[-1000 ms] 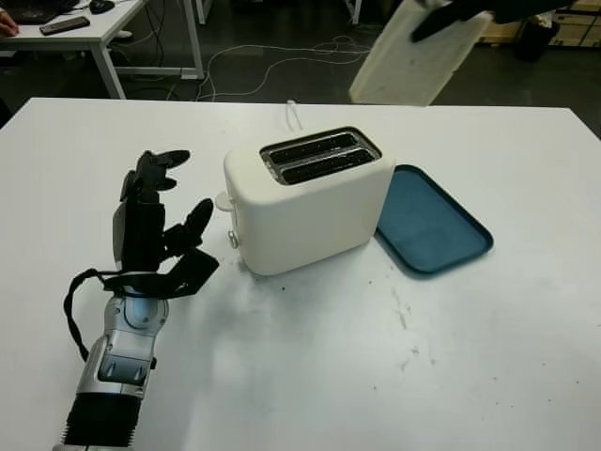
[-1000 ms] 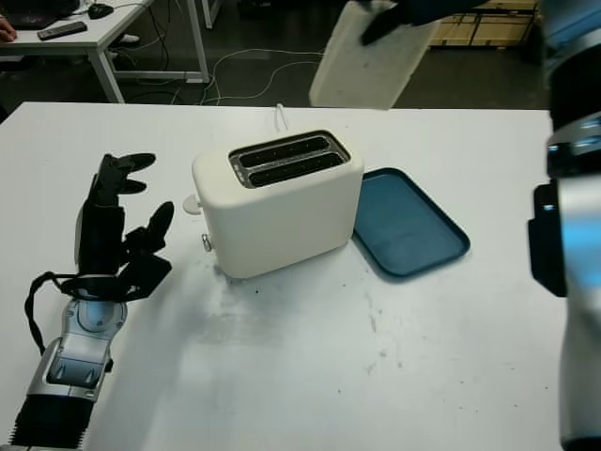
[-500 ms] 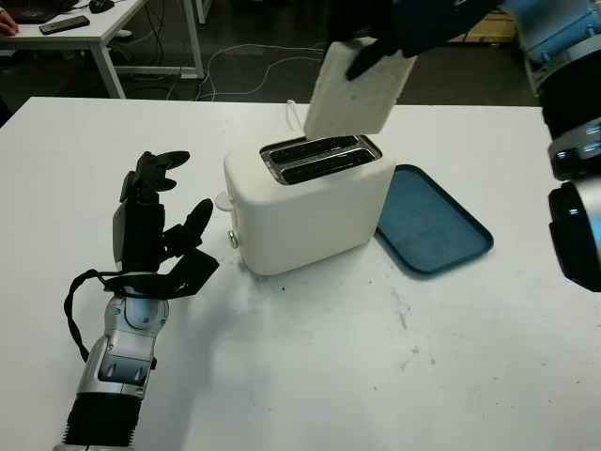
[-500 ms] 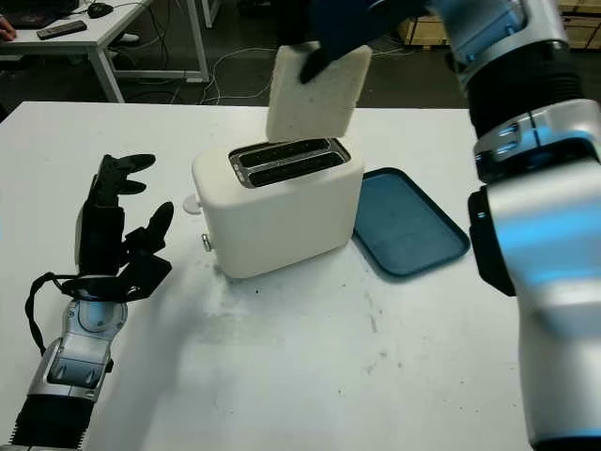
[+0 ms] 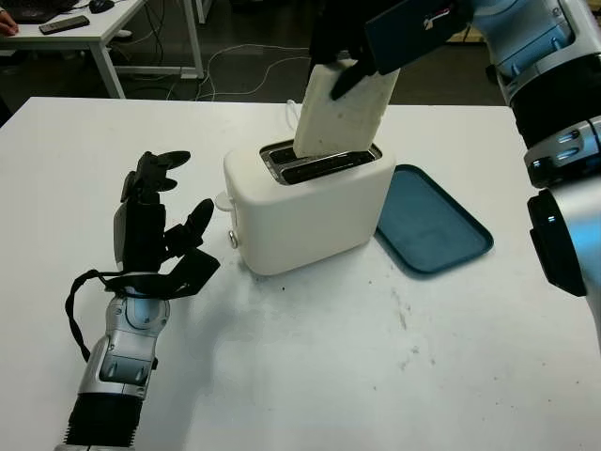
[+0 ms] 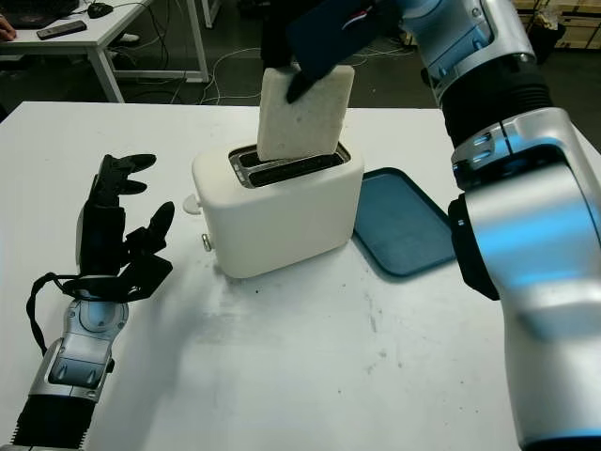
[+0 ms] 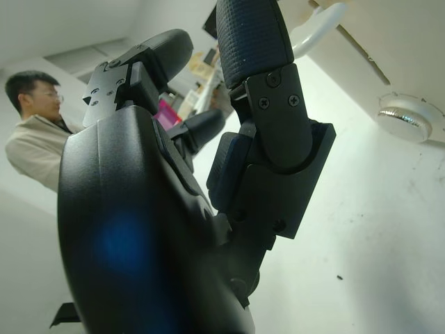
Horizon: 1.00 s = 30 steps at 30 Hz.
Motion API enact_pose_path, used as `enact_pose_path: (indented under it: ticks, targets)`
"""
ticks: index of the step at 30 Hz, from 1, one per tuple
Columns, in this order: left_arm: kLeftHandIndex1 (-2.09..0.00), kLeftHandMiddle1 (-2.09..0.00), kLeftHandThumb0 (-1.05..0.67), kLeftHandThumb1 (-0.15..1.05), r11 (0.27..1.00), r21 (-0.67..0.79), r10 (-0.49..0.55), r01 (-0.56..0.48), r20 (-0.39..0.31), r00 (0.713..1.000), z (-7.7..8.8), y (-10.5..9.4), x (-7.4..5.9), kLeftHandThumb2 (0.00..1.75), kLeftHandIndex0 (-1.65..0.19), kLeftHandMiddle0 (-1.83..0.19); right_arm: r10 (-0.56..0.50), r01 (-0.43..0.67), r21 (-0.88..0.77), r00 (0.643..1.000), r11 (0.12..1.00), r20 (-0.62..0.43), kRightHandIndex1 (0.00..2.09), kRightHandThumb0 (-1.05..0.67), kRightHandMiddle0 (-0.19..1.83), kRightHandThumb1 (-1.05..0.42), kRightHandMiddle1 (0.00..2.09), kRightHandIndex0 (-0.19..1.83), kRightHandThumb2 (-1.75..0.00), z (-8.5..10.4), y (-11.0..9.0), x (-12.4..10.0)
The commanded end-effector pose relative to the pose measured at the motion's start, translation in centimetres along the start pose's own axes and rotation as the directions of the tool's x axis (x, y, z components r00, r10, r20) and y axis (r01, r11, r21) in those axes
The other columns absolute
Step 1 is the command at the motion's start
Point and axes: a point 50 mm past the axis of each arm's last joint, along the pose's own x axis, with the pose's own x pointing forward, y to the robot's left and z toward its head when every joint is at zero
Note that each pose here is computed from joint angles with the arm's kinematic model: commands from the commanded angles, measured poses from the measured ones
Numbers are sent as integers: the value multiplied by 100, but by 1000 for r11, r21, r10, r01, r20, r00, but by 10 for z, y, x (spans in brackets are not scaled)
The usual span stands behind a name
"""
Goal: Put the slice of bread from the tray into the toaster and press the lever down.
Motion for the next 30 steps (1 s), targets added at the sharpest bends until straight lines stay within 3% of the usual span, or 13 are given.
enact_pose_path:
  ticks: [1,30]
  targets:
    - [-105,-148,-94,92,1000,4,11,-11,10,1000,1,1,1,74,0,0,4,-4,6,1000,1000,8,119,-43,131,-89,8,105,0,-1,5,3]
    - [-105,-146,-95,92,1000,-10,20,-20,4,1000,3,-2,-1,74,0,0,116,-116,26,993,993,11,116,-33,123,-90,8,102,0,-11,41,19]
